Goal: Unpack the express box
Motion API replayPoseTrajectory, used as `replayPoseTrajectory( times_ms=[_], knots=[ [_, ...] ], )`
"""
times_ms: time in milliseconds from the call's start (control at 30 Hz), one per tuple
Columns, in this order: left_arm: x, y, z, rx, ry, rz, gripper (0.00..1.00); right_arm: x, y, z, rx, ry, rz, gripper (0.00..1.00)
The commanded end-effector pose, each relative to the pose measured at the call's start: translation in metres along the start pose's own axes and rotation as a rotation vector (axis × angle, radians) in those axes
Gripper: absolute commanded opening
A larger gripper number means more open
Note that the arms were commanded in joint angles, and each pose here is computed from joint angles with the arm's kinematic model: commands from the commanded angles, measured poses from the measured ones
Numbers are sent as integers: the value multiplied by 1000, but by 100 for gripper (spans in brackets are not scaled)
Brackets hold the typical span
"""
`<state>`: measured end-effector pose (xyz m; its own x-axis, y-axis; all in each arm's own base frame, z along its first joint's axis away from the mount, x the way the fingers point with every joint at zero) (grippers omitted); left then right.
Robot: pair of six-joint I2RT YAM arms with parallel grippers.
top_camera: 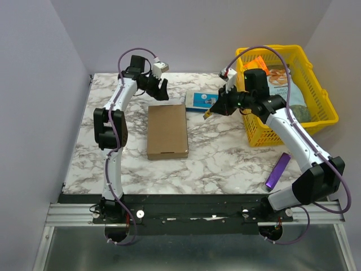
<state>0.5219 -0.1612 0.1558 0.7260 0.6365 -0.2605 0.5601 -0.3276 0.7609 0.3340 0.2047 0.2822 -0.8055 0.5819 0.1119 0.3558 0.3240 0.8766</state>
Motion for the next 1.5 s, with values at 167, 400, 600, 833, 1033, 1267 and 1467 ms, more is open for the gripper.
replayPoseTrajectory(
  times_ms=[167, 400, 600, 833, 1033, 1267, 1467],
  knots=[
    [-12, -70, -3, 182, -82, -138, 73, 1, 3, 5, -14, 23, -7, 0],
    [-20, -104, -49, 238, 40, -196, 66, 3, 2, 17, 1, 65, 21, 1],
    [-62, -139, -94, 241, 97, -297, 65, -4, 1, 30, 31, 28, -15, 0],
    [-93, -147, -122, 97, 165, -258, 66, 8, 28, 45, 11, 26, -157, 0],
    [-130, -92, -139, -118, 13, -155, 54, 12, 30, 57, 11, 26, -144, 1],
    [-171, -119, -108, -27, -185, -178, 15, 22, 28, 62, -19, 85, -113, 1],
    [-162, -139, -84, 34, -199, -293, 9, 28, 31, 85, -7, 66, -107, 0]
  ],
)
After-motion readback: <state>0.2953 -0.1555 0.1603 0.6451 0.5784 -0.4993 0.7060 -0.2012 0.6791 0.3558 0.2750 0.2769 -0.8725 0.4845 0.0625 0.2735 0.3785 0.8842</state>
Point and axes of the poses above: each gripper's point midway between its finger pads, its own z axis out along the fingers, its own x axis along the line the jaws close on, y = z × x, the point moved 3 cm from there along -z, back along the fingers, and after that the axes turned 4 degrees about -z, right-handed, at the moved point
